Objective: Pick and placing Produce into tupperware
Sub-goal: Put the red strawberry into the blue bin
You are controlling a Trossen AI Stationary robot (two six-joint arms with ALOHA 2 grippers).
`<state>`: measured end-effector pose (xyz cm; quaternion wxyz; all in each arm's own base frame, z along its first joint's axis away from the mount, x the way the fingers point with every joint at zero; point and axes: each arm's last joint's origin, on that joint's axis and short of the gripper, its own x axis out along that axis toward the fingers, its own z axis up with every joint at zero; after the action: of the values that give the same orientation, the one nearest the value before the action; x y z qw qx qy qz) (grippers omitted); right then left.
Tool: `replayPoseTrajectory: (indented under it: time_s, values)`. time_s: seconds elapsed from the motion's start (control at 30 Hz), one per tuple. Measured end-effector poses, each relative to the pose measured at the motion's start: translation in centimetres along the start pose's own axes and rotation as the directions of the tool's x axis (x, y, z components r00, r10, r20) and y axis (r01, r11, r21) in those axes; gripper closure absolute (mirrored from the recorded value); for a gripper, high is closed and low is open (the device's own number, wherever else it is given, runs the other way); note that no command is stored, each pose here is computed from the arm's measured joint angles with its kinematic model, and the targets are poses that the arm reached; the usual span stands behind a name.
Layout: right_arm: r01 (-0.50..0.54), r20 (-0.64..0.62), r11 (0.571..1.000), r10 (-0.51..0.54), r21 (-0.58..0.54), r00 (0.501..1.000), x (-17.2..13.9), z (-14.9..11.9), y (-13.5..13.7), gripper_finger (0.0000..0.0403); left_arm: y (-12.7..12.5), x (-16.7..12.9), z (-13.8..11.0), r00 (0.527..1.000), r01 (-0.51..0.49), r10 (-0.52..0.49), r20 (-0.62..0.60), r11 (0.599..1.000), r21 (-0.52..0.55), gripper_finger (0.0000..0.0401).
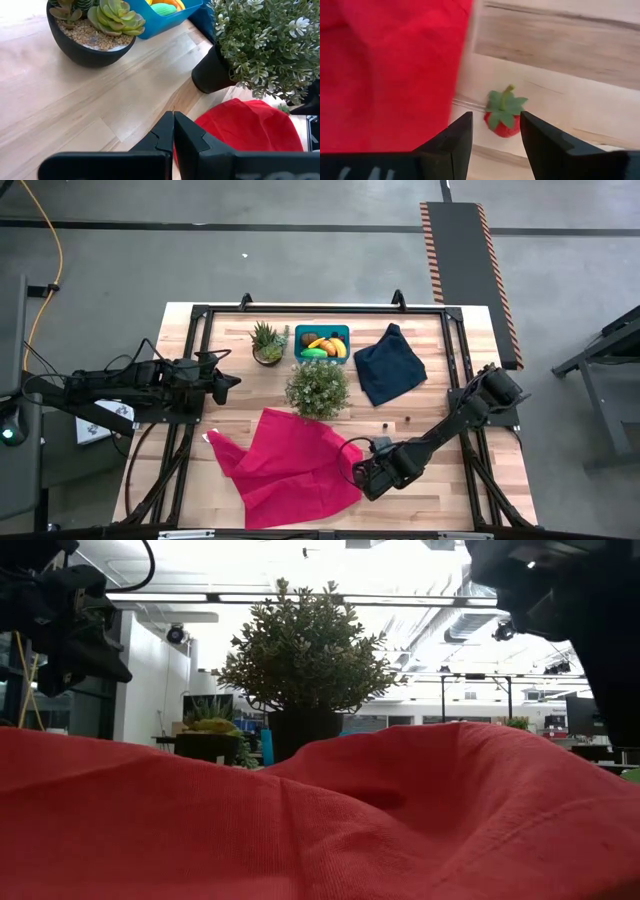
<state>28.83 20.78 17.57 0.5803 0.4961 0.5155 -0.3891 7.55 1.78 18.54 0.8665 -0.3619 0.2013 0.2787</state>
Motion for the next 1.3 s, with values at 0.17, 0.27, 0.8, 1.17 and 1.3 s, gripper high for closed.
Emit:
replayPoseTrajectory:
  time_s: [0.17,0.27,0.8,1.17,1.3]
  values:
    - [0.004,-0.011,1.000,-0.004,0.016,1.000,0.0,0.0,0.0,0.0247,0.0,0.0,0.0,1.000,0.001,-0.001,-0.001,1.000,0.000,0.0400]
    - [0.032,-0.036,0.999,-0.031,0.020,0.999,0.2,0.0,-0.3,0.0247,0.0,0.0,0.0,1.000,0.001,-0.001,0.000,1.000,0.000,0.0400]
    - [-0.015,-0.065,0.999,0.017,0.034,0.998,1.3,0.0,-0.5,0.0197,0.0,0.0,0.0,1.000,0.003,-0.003,-0.002,1.000,-0.002,0.0400]
    - [-0.005,-0.089,0.999,0.008,0.033,0.996,1.7,0.0,-0.7,0.0196,0.0,0.0,0.0,1.000,0.003,-0.003,-0.002,1.000,-0.002,0.0400]
    - [0.001,-0.109,0.999,0.003,0.034,0.994,2.1,0.0,-1.0,0.0196,0.0,0.0,0.0,1.000,0.003,-0.003,-0.002,1.000,-0.002,0.0400]
